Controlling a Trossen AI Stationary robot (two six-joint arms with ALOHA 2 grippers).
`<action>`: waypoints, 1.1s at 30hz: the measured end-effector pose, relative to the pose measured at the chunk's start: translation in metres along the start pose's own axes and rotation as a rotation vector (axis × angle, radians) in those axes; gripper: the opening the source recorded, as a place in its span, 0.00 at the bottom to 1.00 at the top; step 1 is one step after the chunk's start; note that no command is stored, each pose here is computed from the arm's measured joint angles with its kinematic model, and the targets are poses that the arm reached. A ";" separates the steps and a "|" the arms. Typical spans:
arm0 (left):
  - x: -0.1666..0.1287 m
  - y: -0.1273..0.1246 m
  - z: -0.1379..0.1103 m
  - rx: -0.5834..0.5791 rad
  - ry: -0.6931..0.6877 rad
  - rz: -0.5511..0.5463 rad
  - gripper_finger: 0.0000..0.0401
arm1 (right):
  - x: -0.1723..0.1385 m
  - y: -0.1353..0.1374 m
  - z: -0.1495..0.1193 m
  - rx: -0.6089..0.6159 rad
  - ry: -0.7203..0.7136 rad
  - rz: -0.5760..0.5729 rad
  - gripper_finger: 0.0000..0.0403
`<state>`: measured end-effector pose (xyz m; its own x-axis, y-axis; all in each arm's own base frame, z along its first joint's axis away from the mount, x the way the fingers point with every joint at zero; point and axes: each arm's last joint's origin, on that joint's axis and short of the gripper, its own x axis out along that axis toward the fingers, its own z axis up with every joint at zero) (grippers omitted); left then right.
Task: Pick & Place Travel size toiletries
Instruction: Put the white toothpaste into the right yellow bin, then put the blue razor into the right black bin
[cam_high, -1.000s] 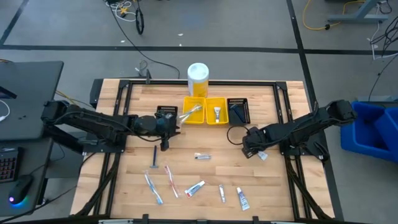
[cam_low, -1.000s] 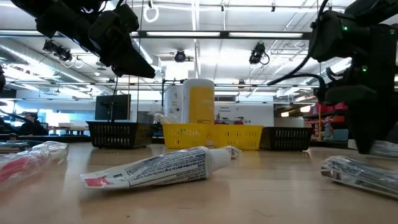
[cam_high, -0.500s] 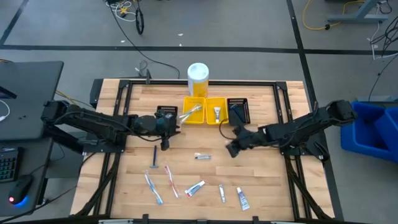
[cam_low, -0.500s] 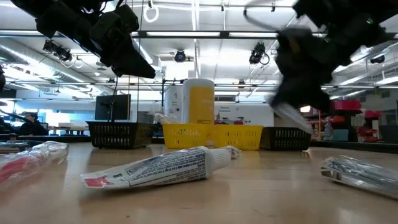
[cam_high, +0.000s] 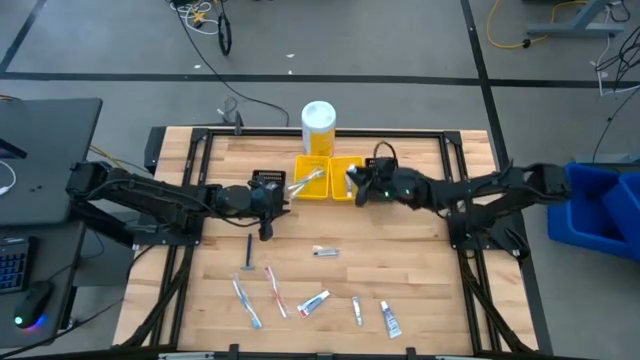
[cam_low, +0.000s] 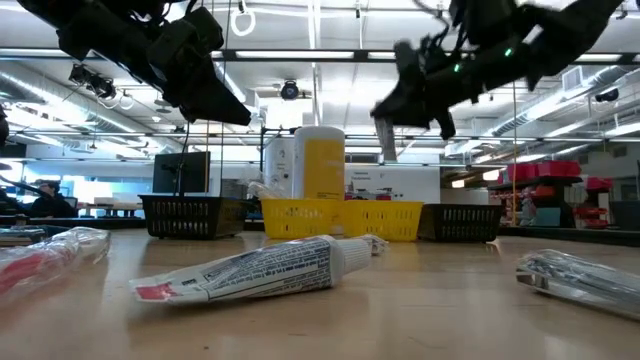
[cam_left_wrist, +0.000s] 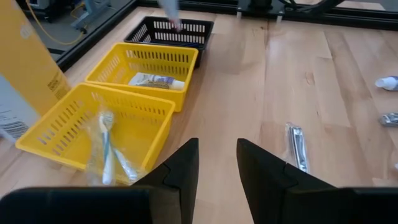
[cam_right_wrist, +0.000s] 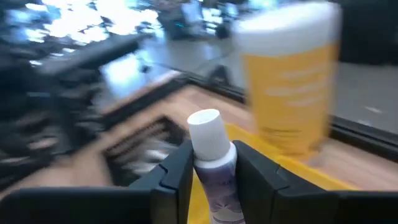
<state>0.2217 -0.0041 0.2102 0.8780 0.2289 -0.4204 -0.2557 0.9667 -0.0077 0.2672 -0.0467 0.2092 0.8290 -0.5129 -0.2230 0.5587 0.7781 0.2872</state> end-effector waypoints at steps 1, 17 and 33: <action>0.000 0.000 0.000 0.000 -0.001 0.004 0.29 | 0.005 -0.007 -0.002 0.007 0.020 -0.022 0.27; 0.000 -0.001 0.010 0.029 -0.097 0.012 0.29 | 0.048 -0.052 -0.042 0.012 0.245 -0.093 0.31; 0.000 -0.004 -0.001 -0.222 0.043 -0.146 0.29 | 0.049 -0.050 -0.041 -0.062 0.225 -0.046 0.55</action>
<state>0.2221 -0.0085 0.2094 0.8953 0.0796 -0.4382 -0.2147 0.9392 -0.2679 0.2790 -0.0958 0.1462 0.7719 -0.4605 -0.4383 0.5877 0.7797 0.2160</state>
